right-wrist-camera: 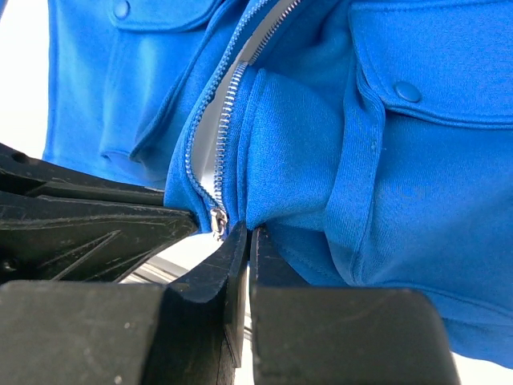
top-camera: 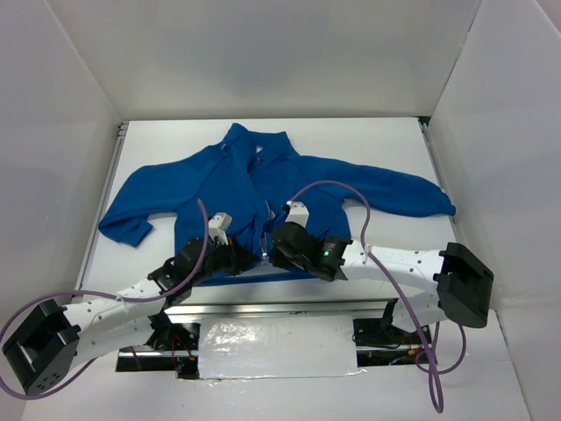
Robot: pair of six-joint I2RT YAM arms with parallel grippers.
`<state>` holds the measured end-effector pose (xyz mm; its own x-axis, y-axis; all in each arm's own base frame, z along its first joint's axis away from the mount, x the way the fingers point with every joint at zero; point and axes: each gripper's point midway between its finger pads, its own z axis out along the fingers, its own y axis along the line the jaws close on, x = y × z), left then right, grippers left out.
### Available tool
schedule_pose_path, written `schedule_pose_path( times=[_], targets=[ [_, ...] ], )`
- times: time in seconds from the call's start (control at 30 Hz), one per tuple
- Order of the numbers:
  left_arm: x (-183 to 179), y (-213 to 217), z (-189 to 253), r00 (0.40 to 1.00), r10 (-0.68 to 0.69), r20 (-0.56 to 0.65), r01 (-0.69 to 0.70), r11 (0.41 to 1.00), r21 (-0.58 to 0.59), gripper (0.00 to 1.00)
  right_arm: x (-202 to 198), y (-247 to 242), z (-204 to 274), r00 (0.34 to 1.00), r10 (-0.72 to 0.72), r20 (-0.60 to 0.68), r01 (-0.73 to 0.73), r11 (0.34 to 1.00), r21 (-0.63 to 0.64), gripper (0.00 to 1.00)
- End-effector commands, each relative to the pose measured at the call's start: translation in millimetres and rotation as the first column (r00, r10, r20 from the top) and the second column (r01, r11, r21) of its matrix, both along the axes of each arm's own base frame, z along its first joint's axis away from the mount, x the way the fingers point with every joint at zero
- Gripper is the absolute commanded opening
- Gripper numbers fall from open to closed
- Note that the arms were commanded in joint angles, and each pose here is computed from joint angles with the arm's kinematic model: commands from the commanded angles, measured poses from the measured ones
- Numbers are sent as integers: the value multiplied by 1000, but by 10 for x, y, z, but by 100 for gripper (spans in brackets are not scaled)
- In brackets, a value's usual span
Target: Zip up the jacket
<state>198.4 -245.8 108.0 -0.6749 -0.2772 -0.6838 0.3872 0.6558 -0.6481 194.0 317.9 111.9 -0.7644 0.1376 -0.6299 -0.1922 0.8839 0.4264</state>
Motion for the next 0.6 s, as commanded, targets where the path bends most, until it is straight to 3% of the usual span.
schedule_pose_path(
  times=[0.0, 0.13, 0.27, 0.57],
  targets=[
    [-88, -121, 130, 993, -103, 54, 105, 994, -25, 0, 88, 205, 265, 997, 45, 64, -48, 998, 41, 0],
    [-164, -168, 153, 985, -158, 74, 161, 986, -38, 0, 112, 183, 234, 996, 48, 76, -51, 998, 35, 0],
    [-188, -175, 105, 981, -182, 65, 183, 983, -16, 0, 115, 188, 322, 990, 101, 96, -111, 988, 106, 0],
    [-234, -219, -195, 976, -216, -37, 217, 976, 31, 0, 110, 270, 341, 972, 207, 110, -222, 966, 137, 0]
  ],
)
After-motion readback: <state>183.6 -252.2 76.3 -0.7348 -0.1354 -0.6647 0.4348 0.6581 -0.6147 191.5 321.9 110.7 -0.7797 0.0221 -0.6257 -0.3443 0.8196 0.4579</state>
